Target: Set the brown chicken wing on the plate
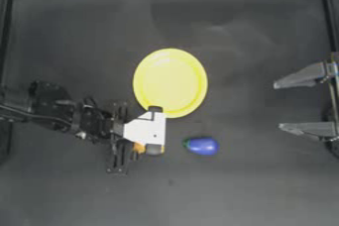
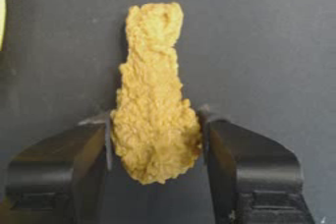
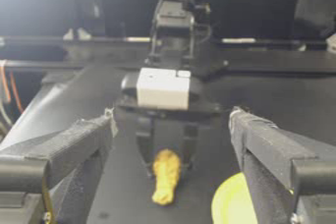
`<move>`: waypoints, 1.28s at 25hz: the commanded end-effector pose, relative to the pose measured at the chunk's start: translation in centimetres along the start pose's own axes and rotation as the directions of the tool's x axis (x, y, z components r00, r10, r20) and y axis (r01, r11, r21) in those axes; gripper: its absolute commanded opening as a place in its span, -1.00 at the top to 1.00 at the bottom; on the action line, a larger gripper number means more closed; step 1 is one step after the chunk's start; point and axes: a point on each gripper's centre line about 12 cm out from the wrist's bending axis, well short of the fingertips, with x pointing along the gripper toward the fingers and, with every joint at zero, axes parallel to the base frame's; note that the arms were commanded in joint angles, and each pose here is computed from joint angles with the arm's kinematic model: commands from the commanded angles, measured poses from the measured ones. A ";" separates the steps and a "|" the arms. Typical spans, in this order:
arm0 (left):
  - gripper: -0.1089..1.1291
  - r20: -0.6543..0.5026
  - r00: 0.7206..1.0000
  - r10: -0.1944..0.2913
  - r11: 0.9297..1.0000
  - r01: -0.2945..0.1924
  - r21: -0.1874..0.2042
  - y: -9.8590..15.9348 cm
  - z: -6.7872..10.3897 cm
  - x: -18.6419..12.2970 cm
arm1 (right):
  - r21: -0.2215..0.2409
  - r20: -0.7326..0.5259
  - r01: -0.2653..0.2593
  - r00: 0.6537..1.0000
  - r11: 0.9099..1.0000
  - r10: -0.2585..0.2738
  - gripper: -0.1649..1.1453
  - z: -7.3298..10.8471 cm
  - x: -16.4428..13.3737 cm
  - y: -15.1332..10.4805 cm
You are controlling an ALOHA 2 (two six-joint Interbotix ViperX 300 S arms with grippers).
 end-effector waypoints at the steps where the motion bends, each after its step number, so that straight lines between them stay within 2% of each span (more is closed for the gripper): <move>1: 0.64 0.170 0.985 0.008 1.000 -0.010 0.011 0.3 3.0 -4.9 | 0.005 0.012 0.001 1.000 1.000 -0.001 -0.77 0.4 0.1 0.0; 4: 0.63 0.230 0.973 0.030 0.999 -0.033 0.008 1.2 3.7 -6.8 | 0.006 0.014 0.001 1.000 1.000 -0.001 -0.77 0.4 0.1 0.0; 6: 0.63 0.256 0.965 0.052 0.999 -0.048 -0.024 2.5 4.0 -7.8 | 0.006 0.011 0.001 1.000 1.000 -0.001 -0.77 0.3 0.1 0.0; 9: 0.63 0.286 0.953 0.100 0.994 -0.081 -0.078 5.0 4.6 -8.9 | 0.014 0.009 0.002 1.000 1.000 -0.002 -0.77 0.2 0.1 0.0; 11: 0.63 0.296 0.946 0.130 0.990 -0.107 -0.095 6.5 5.1 -9.1 | 0.020 0.009 0.003 1.000 1.000 -0.003 -0.77 0.1 0.1 0.0; 16: 0.63 0.293 0.939 0.180 0.984 -0.175 -0.042 9.3 6.4 -8.5 | 0.021 0.009 0.004 1.000 1.000 -0.004 -0.77 -0.1 0.0 0.0; 22: 0.63 0.255 0.946 0.200 0.979 -0.205 -0.006 11.5 7.3 -6.0 | 0.019 0.008 0.004 1.000 1.000 -0.004 -0.77 -0.1 0.0 0.0; 32: 0.63 0.186 0.958 0.219 0.976 -0.218 -0.027 14.1 5.9 -2.5 | 0.017 0.015 0.003 1.000 1.000 -0.003 -0.77 0.0 0.0 0.0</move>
